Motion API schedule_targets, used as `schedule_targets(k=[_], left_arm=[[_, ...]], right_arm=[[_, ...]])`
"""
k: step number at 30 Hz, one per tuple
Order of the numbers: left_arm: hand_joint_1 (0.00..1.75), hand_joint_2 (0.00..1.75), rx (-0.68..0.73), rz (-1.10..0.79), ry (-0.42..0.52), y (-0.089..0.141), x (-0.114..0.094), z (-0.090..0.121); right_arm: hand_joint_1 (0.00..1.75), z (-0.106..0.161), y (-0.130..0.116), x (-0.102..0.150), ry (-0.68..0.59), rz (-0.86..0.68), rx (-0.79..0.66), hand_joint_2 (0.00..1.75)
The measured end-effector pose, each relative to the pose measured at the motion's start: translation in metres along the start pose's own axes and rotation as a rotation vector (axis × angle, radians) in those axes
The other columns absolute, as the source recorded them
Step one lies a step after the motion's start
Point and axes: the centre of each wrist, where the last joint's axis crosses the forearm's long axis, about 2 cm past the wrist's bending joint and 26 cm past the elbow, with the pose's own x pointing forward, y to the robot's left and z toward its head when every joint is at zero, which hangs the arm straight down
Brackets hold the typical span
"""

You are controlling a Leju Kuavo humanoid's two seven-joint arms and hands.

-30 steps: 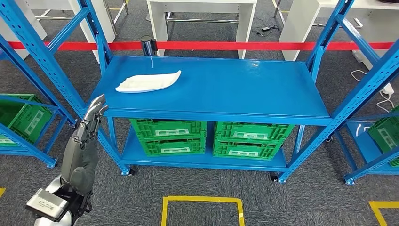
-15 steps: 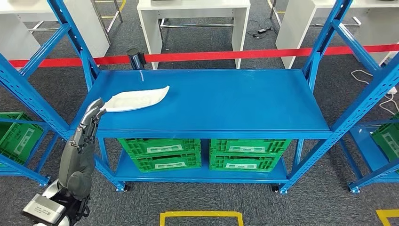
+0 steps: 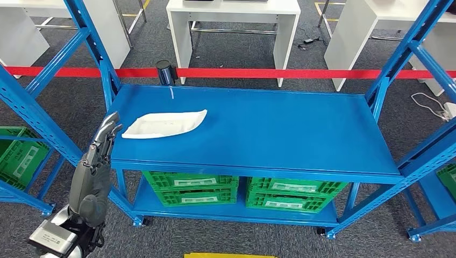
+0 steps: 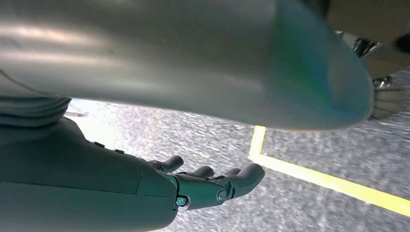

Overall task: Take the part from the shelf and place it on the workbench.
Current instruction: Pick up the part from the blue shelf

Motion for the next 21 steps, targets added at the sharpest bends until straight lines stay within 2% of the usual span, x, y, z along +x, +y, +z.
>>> schedule_targets(k=[21], left_arm=[[0.00,0.00,0.008,-0.008,0.035,-0.0073,0.0037,-0.0009]], right_arm=[[0.00,0.0000,0.0000,-0.0010,0.013,0.002,-0.005,0.00]])
